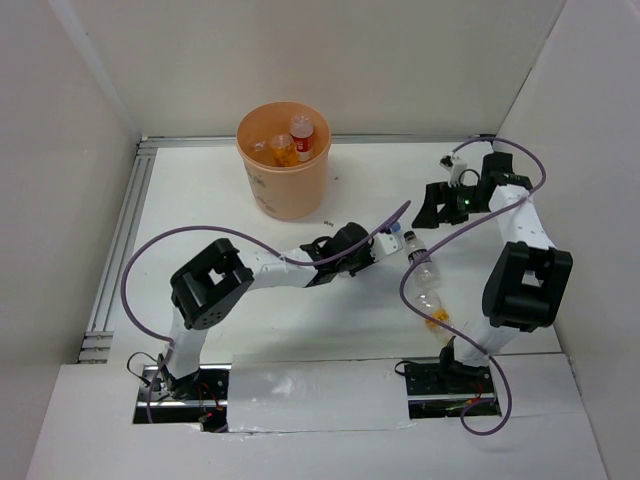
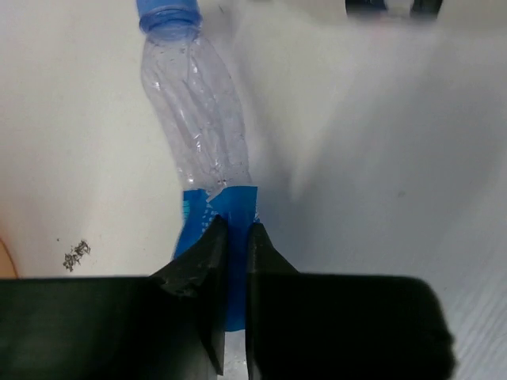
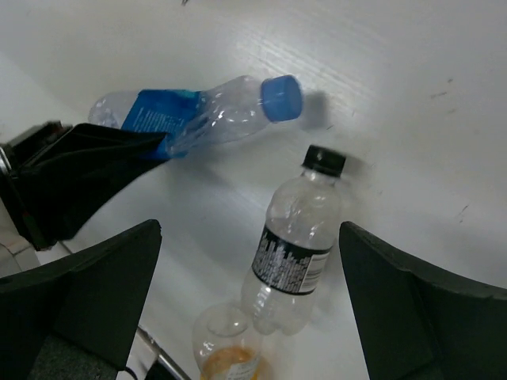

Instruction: Put the plastic bottles in the bin

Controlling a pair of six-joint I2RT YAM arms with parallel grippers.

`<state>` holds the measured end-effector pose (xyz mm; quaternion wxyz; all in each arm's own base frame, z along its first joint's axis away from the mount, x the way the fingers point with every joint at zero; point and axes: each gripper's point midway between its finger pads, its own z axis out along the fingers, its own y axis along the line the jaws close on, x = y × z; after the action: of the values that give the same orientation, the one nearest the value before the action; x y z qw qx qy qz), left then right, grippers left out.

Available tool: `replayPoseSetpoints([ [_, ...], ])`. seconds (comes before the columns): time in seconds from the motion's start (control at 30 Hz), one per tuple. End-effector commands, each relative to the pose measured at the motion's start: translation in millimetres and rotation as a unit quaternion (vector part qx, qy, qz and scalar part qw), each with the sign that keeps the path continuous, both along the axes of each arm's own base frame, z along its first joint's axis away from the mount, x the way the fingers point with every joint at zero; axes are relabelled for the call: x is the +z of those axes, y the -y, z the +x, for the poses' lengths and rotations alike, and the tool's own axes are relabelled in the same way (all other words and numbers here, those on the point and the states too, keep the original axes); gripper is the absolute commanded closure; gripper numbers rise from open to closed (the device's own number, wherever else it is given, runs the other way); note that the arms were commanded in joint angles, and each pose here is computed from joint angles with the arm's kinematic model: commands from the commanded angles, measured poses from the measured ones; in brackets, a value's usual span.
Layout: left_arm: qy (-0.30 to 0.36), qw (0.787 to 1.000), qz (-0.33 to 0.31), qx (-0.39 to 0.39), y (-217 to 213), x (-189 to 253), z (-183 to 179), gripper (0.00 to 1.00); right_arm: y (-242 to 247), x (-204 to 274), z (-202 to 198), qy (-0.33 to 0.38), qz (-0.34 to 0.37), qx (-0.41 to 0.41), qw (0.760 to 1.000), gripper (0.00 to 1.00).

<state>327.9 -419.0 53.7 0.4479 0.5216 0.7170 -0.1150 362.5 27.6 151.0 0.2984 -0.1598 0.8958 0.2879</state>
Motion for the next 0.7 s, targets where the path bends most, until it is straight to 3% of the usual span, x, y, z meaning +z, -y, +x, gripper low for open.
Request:
replayPoseSetpoints([
  [0.0, -0.043, 0.999, 0.01, 0.012, -4.2, -2.5, -8.9, 0.91, -0.6, 19.8, -20.8, 0.031, -0.009, 0.005, 0.999, 0.0],
  [0.03, -0.036, 0.999, 0.0, 0.019, -4.3, 9.9, -6.8, 0.97, 0.0, 18.2, -24.5, 0.029, -0.014, 0.003, 0.999, 0.0],
  [0.17, 0.019, 0.995, -0.092, 0.032, 0.4, 112.4, -0.2, 1.0, 10.6, 9.8, -32.6, 0.032, -0.046, -0.01, 0.998, 0.0],
  [0.33, 0.099, 0.961, -0.237, 0.1, -35.3, 271.5, 39.5, 1.0, 12.7, 2.4, -42.7, 0.032, -0.061, -0.017, 0.998, 0.0],
  [0.37, 0.098, 0.959, -0.247, 0.102, -37.3, 278.8, 37.3, 1.0, 12.7, 2.4, -42.7, 0.032, -0.061, -0.017, 0.998, 0.0],
  [0.47, 0.147, 0.926, -0.301, 0.171, -86.5, 336.5, 74.7, 1.0, 11.6, -6.7, -51.2, 0.02, -0.06, -0.022, 0.998, 0.0],
  [0.67, 0.198, 0.861, -0.337, 0.325, -174.4, 367.3, 127.0, 1.0, 13.1, -7.8, -51.8, 0.025, -0.068, -0.021, 0.997, 0.0],
])
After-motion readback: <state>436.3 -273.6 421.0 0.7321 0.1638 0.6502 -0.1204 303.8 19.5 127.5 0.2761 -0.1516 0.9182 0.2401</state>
